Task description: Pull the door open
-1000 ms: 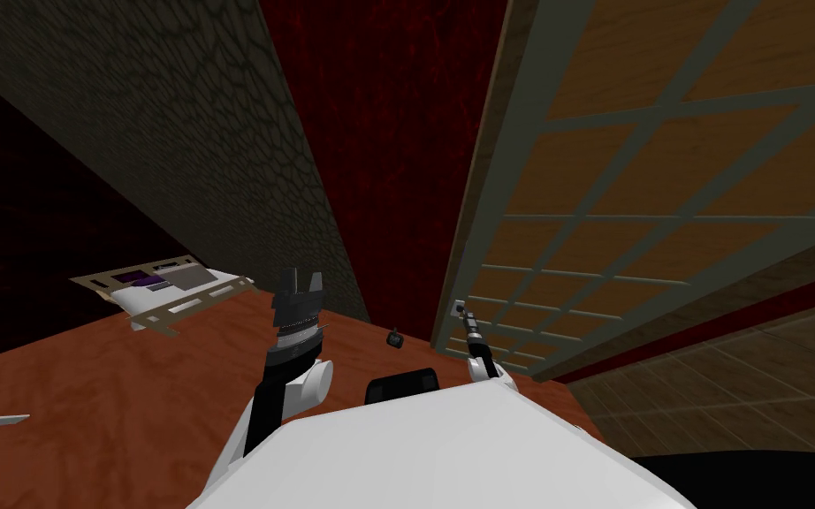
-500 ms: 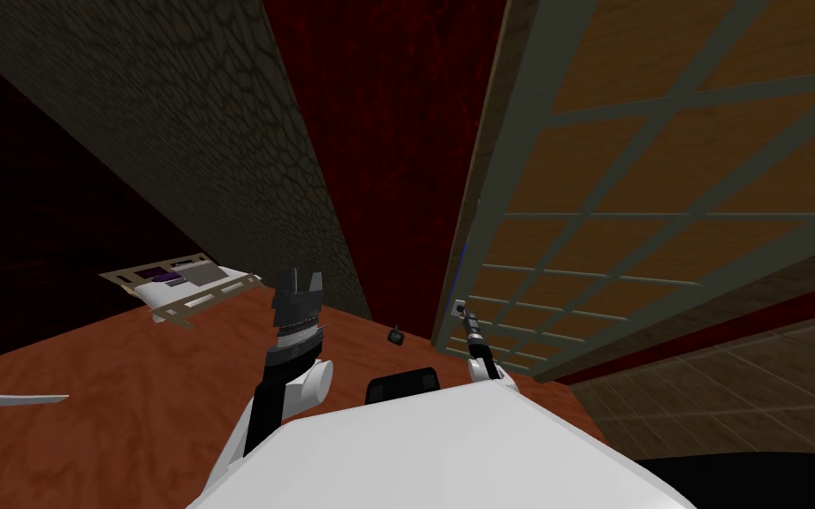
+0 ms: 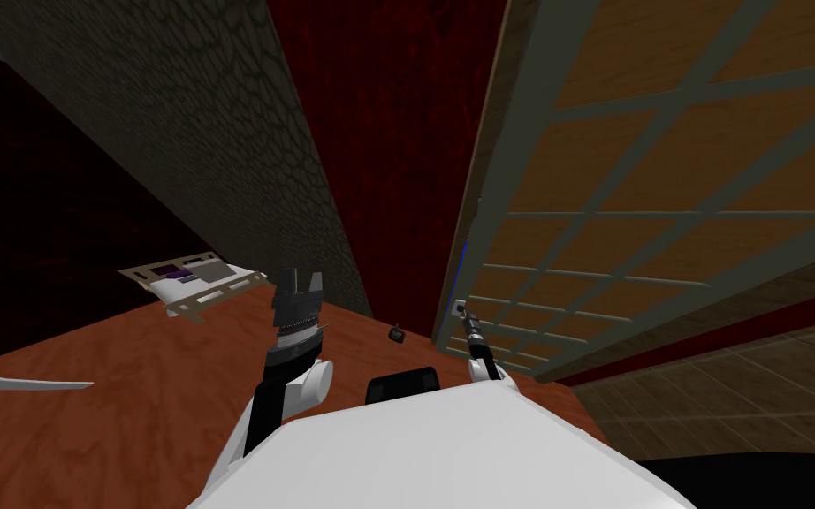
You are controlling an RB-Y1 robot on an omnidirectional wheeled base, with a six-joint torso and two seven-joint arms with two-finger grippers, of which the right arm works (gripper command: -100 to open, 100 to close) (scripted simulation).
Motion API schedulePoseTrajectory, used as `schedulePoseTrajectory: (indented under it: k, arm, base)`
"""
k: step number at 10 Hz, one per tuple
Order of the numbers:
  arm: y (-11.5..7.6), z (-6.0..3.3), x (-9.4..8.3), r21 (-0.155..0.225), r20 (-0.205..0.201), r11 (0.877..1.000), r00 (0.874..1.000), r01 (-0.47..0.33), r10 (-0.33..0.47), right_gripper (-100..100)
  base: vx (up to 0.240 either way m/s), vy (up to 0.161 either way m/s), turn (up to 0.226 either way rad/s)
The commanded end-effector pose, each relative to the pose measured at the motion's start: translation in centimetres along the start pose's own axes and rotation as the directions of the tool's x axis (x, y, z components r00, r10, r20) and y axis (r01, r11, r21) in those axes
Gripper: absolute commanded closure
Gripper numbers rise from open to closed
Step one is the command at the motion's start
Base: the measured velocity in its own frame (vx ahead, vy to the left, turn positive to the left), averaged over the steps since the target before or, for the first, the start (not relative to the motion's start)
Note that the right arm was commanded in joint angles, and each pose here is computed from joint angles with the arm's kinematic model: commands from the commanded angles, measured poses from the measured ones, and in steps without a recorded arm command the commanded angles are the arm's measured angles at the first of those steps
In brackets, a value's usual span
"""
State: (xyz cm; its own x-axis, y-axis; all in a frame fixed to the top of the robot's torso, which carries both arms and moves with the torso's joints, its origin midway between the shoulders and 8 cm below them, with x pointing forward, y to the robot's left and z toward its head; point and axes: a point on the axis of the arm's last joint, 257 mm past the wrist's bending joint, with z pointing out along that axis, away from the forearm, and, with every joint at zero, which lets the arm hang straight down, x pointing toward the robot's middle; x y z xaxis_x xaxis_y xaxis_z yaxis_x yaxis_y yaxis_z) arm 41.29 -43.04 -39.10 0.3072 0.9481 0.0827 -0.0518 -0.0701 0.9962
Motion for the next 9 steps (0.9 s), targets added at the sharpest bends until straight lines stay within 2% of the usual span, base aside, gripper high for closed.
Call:
schedulePoseTrajectory:
  k: [1,3,4,6,8,9]
  arm:
    - [0.4,0.57,1.7,-0.016,-0.026,0.997,0.997,-0.069,0.069,100]
    - [0.4,0.57,1.6,-0.015,-0.024,0.993,0.993,-0.118,0.118,100]
    - [-0.4,0.05,-0.3,0.0,0.012,0.99,0.99,-0.139,0.139,-100]
    - [-0.4,0.11,-0.1,-0.004,0.019,0.979,0.979,-0.201,0.201,-100]
    - [-0.4,0.19,0.0,-0.011,0.028,0.961,0.961,-0.276,0.277,-100]
    - [-0.4,0.19,0.0,-0.011,0.028,0.958,0.958,-0.285,0.285,-100]
  base:
    - [-0.026,0.001,0.068]
    - [-0.045,-0.012,0.044]
    - [-0.038,-0.016,0.007]
    - [-0.043,-0.015,0.011]
    - [-0.063,0.018,0.086]
    - [-0.04,0.017,0.024]
